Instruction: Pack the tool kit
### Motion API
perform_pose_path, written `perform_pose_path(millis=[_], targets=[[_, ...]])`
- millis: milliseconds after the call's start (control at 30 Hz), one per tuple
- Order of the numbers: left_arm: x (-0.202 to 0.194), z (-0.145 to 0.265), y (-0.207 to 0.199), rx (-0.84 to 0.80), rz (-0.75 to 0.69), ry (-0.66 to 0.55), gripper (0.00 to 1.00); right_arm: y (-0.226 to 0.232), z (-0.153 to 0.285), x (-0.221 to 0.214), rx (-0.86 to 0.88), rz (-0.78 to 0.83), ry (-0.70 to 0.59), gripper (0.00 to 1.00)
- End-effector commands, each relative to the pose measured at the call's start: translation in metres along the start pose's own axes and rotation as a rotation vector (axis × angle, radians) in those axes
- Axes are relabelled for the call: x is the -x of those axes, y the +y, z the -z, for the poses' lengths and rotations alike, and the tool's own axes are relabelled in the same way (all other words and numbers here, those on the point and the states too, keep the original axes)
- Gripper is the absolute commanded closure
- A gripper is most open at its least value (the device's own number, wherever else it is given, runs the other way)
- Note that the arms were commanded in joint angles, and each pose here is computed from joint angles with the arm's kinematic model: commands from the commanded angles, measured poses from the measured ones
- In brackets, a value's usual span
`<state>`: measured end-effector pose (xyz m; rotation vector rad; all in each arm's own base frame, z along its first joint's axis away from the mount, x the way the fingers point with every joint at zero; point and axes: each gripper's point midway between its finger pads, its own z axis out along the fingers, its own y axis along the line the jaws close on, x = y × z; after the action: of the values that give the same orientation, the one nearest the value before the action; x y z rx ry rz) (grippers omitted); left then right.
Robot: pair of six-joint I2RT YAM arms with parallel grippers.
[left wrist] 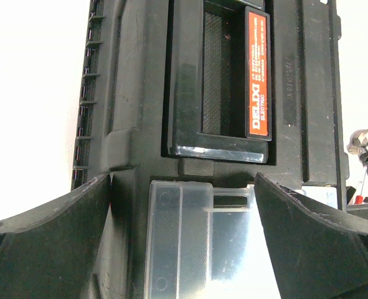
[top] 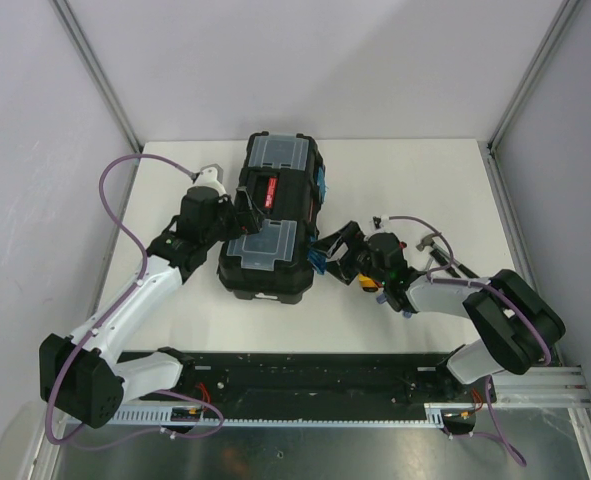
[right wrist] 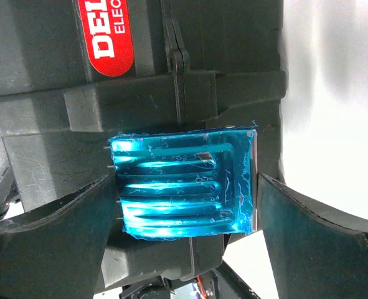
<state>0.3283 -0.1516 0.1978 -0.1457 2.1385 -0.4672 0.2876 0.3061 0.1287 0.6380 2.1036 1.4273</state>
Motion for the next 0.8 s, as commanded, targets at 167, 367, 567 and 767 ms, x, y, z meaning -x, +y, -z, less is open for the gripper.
perform_pose_path(millis=[167,367,567,767], targets=[[-0.105,0.017,0.025,0.032,-0.075,0.399,0.03,0.122,0.018,-0.014,0.375,0.12,0.061,0.06],[-0.106,0.016,0.025,0.029,-0.076,0.401,0.03,0.135,0.027,-0.013,0.397,0.142,0.056,0.15],[-0.105,0.016,0.024,0.029,-0.079,0.4,0.03,0.148,0.038,-0.01,0.439,0.163,0.049,0.27],[-0.106,0.015,0.025,0.031,-0.081,0.403,0.03,0.147,0.039,-0.007,0.439,0.171,0.044,0.27]])
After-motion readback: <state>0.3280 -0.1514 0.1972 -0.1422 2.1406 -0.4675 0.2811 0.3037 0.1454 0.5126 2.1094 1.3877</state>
